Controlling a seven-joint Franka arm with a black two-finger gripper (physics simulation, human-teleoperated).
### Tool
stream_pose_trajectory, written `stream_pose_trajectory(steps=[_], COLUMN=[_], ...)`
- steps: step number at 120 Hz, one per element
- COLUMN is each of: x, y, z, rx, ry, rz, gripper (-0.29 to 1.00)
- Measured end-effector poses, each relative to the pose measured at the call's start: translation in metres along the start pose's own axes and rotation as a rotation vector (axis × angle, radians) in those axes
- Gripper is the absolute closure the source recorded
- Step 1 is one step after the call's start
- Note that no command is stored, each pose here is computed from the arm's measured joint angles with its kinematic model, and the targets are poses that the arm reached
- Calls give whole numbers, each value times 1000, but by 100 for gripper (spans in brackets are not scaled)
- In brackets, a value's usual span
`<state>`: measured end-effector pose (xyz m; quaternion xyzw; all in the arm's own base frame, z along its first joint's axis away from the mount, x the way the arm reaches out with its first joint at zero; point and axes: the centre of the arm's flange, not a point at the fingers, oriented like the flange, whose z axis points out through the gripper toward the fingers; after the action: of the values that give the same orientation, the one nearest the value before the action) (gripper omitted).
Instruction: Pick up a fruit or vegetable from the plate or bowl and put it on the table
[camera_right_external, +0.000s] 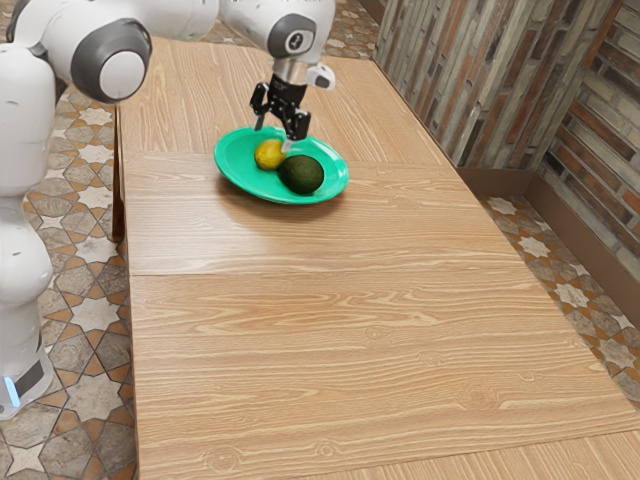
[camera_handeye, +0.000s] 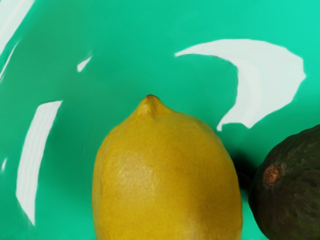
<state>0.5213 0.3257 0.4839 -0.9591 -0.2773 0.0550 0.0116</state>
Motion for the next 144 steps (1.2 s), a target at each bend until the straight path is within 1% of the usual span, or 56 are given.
stream_pose_trajectory(steps=[36, 94, 102, 119, 134, 144], x=[7, 19, 20, 20, 21, 20], y=[2, -1, -5, -7, -6, -6], z=[9, 42, 45, 45, 44, 38], rx=[-3, -17, -24, -30, -35, -37], ry=[12, -26, -30, -30, -26, -17], rz=[16, 23, 17, 14, 13, 11], gripper=[0, 1, 4, 25, 34, 37])
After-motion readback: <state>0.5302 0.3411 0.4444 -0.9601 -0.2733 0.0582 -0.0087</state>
